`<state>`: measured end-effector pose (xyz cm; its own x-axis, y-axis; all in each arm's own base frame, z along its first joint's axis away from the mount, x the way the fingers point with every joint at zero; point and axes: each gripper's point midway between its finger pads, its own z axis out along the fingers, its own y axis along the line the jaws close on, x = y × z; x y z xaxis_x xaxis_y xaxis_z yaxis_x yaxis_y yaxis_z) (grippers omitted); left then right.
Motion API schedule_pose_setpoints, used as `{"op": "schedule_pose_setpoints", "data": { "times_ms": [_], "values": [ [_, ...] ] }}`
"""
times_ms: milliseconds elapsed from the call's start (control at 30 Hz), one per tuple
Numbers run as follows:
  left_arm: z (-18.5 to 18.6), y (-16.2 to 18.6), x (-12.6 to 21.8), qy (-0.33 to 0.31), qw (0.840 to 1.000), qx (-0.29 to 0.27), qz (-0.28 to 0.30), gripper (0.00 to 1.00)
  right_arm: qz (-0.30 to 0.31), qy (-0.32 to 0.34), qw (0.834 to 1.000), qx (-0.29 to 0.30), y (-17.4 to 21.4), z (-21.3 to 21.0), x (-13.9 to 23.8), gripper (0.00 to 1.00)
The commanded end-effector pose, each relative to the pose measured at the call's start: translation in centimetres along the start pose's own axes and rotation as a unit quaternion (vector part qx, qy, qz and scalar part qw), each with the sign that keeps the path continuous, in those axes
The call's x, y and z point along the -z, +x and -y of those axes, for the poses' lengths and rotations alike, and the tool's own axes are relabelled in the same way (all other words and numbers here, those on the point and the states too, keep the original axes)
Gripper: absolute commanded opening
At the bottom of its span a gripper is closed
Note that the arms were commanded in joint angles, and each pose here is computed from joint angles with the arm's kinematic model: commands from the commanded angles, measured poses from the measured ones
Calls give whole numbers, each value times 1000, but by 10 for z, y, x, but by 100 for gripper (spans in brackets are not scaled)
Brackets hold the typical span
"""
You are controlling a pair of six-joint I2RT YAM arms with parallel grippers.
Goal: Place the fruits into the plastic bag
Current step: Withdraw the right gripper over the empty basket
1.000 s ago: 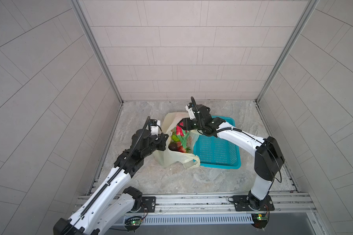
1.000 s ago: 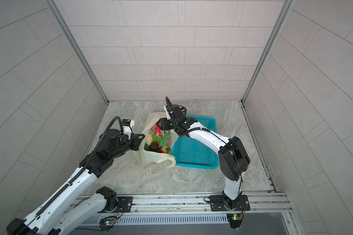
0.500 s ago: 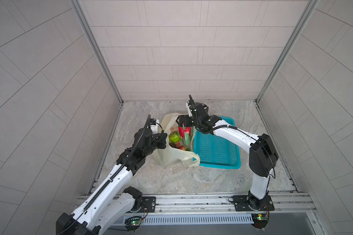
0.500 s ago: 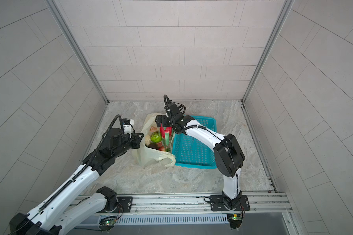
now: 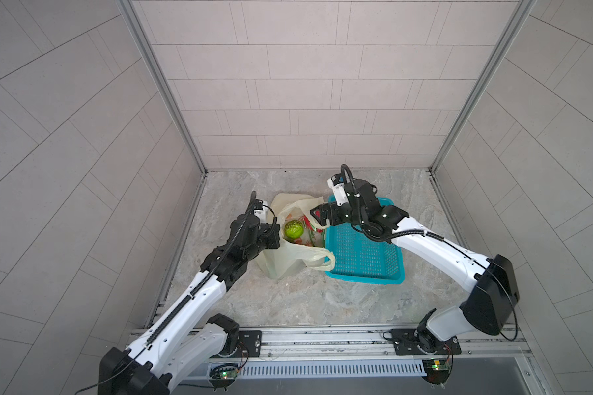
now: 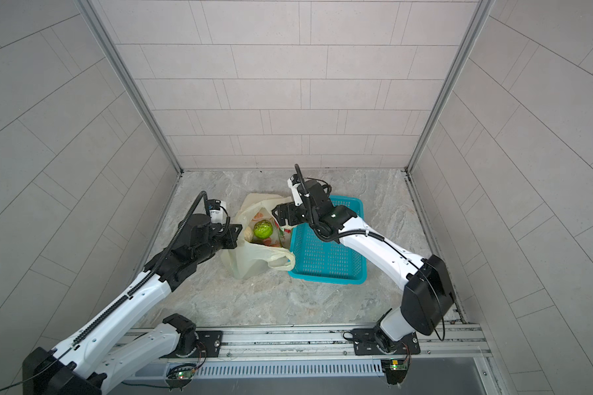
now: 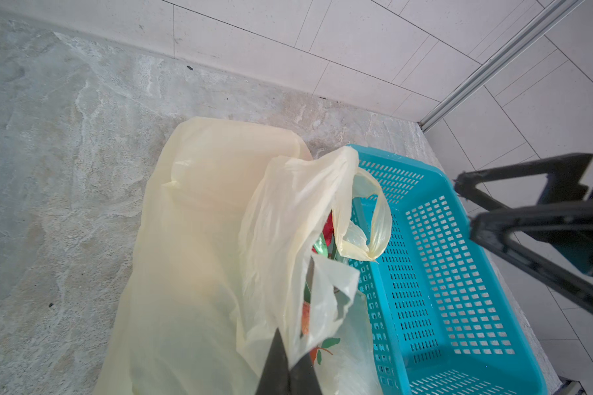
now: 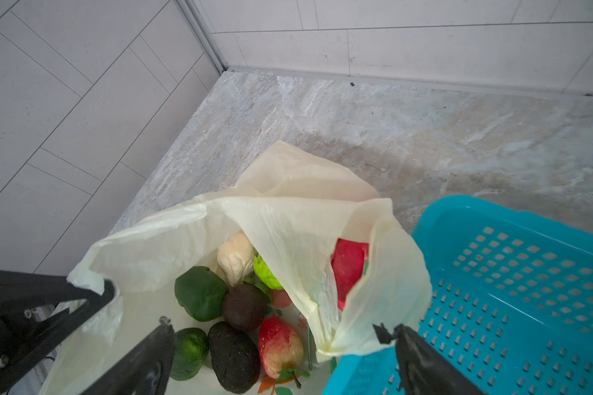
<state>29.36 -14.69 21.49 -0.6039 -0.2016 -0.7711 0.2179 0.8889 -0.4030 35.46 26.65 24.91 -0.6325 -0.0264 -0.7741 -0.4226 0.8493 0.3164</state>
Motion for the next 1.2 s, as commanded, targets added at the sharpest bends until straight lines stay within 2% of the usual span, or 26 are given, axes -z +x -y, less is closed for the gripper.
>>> {"op": "schedule_pose_setpoints", "data": {
  "times_ms": [0, 133, 267, 400, 567, 767, 833, 900, 1033, 1167],
  "values": [
    [-2, 0, 2, -8, 1000, -1, 4, 0, 15, 78, 996, -32, 13, 45, 24, 96],
    [-2, 0, 4, -7, 1000, -1, 6, 0, 11, 140, 986, -85, 40, 92, 42, 96],
    [-2, -1, 4, -7, 1000, 0, 8, 0, -34, 143, 977, -158, 77, 121, 34, 96],
    [-1, -2, 5, -5, 1000, 1, 8, 0, -75, 152, 965, -202, 104, 138, 22, 96],
    [-1, -2, 6, -6, 1000, 1, 9, 0, -116, 219, 929, -276, 139, 180, 26, 95],
    [-2, -3, 8, -8, 1000, -3, 9, 0, -124, 315, 891, -301, 154, 236, 62, 95],
    [-1, -4, 8, -9, 1000, -5, 10, 0, -114, 337, 884, -304, 151, 249, 74, 95],
    [0, -4, 8, -7, 1000, -5, 9, 0, -100, 336, 886, -303, 142, 251, 80, 95],
    [0, -4, 7, -6, 1000, -7, 7, 0, -72, 247, 930, -261, 102, 220, 66, 93],
    [0, -4, 5, -8, 1000, -7, 6, 0, -44, 196, 968, -149, 58, 167, 66, 93]
  ]
}}
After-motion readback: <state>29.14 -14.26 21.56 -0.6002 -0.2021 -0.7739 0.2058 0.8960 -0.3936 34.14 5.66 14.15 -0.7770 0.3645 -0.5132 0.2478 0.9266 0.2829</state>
